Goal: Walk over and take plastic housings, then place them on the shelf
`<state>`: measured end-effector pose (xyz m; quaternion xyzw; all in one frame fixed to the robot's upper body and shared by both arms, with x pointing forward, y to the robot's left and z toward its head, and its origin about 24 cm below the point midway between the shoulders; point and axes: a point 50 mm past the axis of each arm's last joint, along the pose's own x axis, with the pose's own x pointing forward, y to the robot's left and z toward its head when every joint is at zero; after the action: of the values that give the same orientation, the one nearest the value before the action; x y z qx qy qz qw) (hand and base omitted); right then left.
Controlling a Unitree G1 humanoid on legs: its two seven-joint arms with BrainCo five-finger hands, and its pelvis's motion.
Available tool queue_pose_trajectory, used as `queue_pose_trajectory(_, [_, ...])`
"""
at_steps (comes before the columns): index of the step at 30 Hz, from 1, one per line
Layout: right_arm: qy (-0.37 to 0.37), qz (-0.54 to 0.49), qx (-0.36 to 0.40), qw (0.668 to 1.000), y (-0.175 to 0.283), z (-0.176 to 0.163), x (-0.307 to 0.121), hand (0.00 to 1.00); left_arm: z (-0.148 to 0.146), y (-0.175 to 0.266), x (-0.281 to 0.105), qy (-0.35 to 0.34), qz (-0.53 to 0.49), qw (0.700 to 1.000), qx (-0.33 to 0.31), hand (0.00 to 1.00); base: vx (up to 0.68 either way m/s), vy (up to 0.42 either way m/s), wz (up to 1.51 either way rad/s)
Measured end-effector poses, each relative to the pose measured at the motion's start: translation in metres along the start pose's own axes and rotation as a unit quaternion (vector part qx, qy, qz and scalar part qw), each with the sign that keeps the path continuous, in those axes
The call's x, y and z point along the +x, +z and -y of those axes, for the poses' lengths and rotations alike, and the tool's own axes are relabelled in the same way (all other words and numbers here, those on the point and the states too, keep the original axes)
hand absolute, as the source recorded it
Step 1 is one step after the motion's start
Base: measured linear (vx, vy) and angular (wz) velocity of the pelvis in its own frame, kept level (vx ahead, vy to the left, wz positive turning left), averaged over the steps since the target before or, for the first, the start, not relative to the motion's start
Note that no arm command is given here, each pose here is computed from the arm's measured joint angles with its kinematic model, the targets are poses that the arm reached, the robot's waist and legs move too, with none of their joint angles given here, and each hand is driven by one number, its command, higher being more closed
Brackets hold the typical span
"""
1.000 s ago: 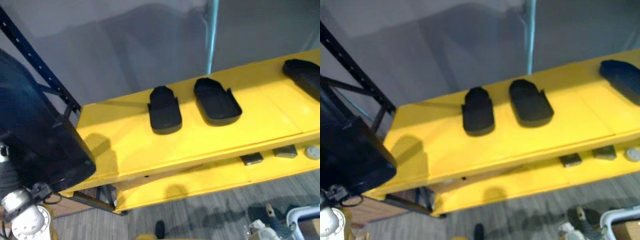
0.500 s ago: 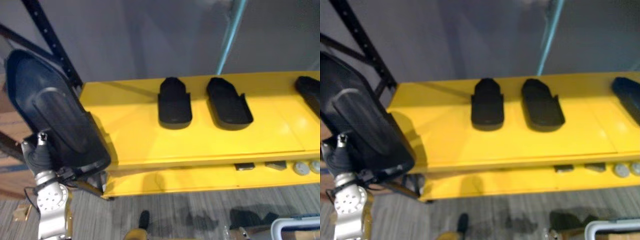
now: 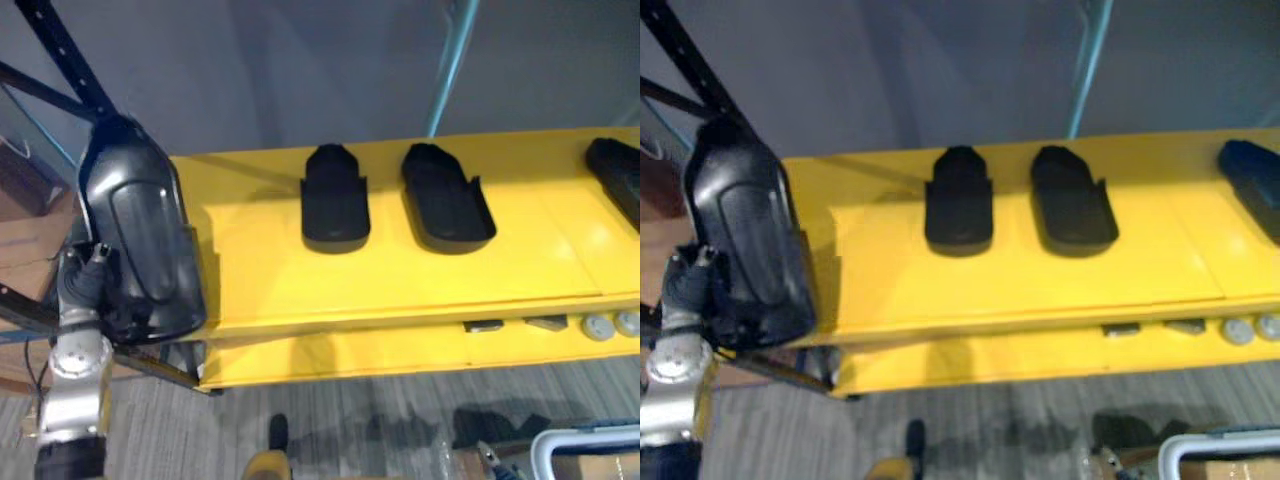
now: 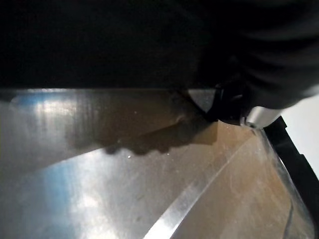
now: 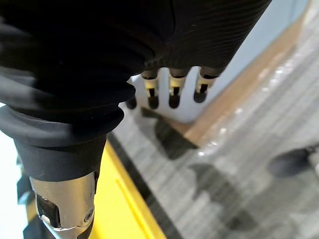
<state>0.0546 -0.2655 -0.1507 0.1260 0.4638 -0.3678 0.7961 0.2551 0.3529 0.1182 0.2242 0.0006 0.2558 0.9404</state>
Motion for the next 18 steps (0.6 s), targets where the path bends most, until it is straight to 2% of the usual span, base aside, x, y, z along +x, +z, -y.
queue_pose_trajectory(8, [0.000, -0.046, -0.005, 0.999, -0.020, 0.012, -0.004, 0.00, -0.023, 0.016, 0.050, -0.047, -0.053, 0.995, 0.071, 1.00, 0.01, 0.005, -0.16])
queue_pose_trajectory(18, [0.005, -0.049, 0.002, 0.999, -0.022, 0.014, -0.004, 0.00, -0.033, 0.015, 0.067, -0.088, -0.141, 0.983, 0.084, 1.00, 0.06, -0.006, -0.11])
